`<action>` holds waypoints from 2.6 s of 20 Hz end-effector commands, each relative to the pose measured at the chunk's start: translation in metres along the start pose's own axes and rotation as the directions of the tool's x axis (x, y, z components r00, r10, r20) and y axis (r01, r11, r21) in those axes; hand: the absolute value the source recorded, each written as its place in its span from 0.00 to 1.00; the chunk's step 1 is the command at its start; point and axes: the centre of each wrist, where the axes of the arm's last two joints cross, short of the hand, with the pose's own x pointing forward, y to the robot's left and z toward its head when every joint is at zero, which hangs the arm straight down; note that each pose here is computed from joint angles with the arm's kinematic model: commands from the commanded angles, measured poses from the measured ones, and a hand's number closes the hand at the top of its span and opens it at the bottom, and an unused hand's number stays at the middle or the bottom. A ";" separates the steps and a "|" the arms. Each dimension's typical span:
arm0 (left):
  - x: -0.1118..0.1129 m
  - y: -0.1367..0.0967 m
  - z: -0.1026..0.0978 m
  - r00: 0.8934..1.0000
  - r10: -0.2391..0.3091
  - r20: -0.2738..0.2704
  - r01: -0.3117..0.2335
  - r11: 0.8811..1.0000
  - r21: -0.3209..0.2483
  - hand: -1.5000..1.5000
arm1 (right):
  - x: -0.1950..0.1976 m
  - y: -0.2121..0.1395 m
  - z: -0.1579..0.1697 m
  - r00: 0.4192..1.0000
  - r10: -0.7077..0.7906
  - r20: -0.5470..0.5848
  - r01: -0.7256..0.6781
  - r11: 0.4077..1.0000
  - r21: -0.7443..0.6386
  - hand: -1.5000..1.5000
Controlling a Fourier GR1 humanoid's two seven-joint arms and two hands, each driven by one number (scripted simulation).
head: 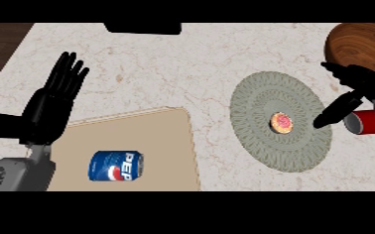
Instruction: Pick the cupcake from the placemat and place it in the bowl
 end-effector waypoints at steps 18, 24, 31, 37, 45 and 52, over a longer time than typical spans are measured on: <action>0.007 0.011 0.027 1.000 -0.003 0.010 0.003 1.000 0.024 0.50 | 0.073 0.017 0.013 0.992 0.089 -0.087 -0.063 0.961 0.268 0.00; 0.009 0.019 0.003 1.000 0.014 0.006 -0.015 0.999 0.042 0.50 | 0.071 0.055 0.017 0.994 0.097 -0.057 -0.088 0.985 0.149 0.00; -0.009 0.035 0.006 1.000 -0.019 0.002 0.019 0.999 0.046 0.50 | 0.051 0.067 0.023 0.992 0.120 -0.029 -0.117 0.987 0.109 0.00; -0.015 -0.010 0.010 1.000 0.012 -0.001 -0.012 0.999 0.036 0.50 | 0.047 0.069 -0.003 0.989 0.139 -0.046 -0.130 0.978 0.162 0.00; 0.014 0.007 0.002 1.000 0.006 0.002 -0.006 0.999 0.032 0.50 | 0.045 0.116 -0.024 0.984 0.167 -0.068 -0.151 0.969 0.193 0.00; 0.004 0.017 0.012 1.000 -0.013 0.000 0.013 0.999 0.034 0.50 | 0.049 0.099 -0.032 0.966 0.259 -0.002 -0.254 0.946 0.203 1.00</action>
